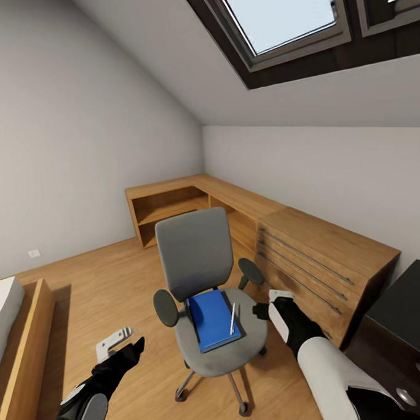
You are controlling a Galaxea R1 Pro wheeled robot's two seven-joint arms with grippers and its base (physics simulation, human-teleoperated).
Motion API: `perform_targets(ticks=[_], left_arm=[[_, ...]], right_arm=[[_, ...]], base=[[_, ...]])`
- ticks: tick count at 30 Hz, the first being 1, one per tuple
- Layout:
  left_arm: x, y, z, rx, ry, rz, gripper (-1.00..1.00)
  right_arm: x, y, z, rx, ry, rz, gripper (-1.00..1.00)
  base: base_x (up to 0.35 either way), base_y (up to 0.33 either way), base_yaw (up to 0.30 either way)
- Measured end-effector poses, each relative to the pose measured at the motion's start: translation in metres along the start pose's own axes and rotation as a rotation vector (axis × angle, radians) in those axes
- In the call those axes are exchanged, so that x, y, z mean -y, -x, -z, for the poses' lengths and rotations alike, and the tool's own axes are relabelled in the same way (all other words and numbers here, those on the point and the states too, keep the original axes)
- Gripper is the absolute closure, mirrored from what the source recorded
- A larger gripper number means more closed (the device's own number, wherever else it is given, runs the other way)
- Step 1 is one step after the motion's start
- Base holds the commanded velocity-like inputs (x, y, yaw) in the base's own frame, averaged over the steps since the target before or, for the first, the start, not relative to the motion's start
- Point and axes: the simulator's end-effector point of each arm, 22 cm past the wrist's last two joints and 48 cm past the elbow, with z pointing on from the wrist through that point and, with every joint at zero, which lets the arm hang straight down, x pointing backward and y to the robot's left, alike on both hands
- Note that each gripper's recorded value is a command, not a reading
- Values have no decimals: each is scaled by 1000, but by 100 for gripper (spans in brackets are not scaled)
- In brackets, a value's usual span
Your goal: In the bedroom, organize the workspace by keeping the computer under the desk, ensuring the monitor is on the desk, placing the keyboard on the desk next to the monitor, placing the mouse on the desk next to the keyboard, moving the folder from the swivel chair onto the desk next to the mouse, stacking the notebook on top of the folder with the pen on top of the notebook, and positioning the swivel chair next to the desk.
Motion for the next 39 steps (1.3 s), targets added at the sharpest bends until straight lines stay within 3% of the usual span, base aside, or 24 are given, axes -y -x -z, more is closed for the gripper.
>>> perform_targets(ticks=[19, 30, 39], left_arm=[[-20, -19, -21, -7, 27, 13, -100], [-26, -32, -33, -8, 29, 12, -100], [-31, -42, -41, -6, 31, 10, -100]], right_arm=[[5, -26, -31, -25, -9, 4, -100], [4, -41, -47, -29, -4, 11, -100], [3, -47, -57, -12, -23, 97, -100]], base=[[0, 0, 191], [0, 0, 32], [0, 0, 0]])
